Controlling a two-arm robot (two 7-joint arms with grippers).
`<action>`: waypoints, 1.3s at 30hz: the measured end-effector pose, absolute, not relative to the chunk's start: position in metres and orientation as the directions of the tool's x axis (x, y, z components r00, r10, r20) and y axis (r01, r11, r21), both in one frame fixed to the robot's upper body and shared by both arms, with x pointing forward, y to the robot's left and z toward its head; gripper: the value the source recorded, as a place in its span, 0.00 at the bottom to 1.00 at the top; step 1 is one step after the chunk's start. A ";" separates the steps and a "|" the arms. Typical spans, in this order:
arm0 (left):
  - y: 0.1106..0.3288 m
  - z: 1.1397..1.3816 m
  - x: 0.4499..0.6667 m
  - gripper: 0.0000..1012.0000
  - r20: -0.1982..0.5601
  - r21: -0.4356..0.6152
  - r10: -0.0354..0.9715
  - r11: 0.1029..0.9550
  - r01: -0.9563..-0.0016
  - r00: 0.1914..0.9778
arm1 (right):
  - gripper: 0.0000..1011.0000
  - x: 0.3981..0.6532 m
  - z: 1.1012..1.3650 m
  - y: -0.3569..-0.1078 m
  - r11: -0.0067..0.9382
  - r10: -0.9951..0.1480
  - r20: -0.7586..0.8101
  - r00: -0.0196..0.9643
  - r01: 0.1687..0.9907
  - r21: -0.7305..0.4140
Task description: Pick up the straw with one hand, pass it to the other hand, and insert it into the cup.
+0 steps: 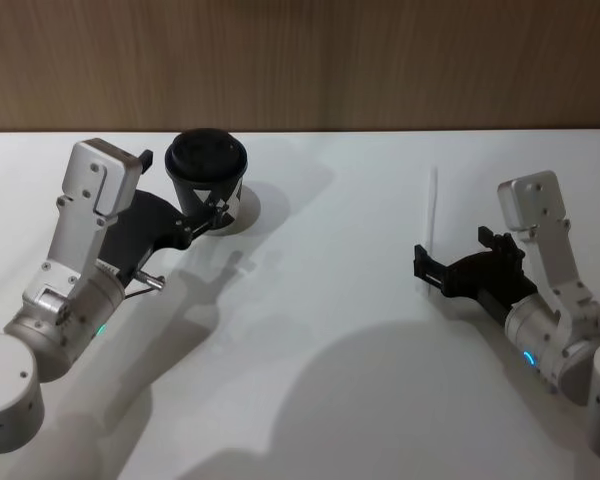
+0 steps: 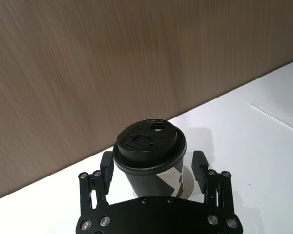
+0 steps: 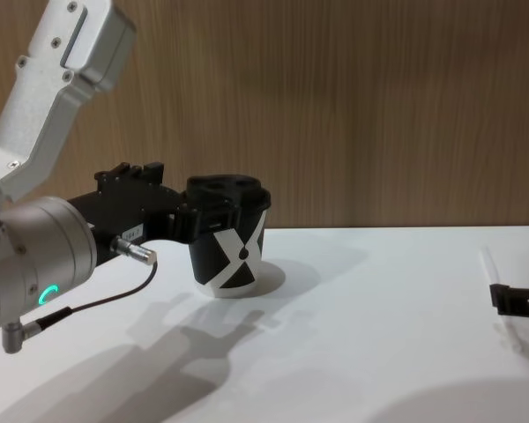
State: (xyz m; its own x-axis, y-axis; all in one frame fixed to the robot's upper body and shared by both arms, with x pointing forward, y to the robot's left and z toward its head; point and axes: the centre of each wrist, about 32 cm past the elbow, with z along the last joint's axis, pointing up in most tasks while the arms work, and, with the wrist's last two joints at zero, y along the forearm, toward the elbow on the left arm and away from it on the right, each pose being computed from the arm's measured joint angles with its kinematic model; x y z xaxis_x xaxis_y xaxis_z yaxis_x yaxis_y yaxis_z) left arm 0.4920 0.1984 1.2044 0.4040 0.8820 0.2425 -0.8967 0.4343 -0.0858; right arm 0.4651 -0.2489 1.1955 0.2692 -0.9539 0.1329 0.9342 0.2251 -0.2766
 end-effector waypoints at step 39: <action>0.198 1.204 0.492 0.99 0.242 -0.086 0.882 0.434 -0.897 0.404 | 0.76 0.479 1.187 -0.250 0.234 -0.946 0.137 0.292 0.914 -0.331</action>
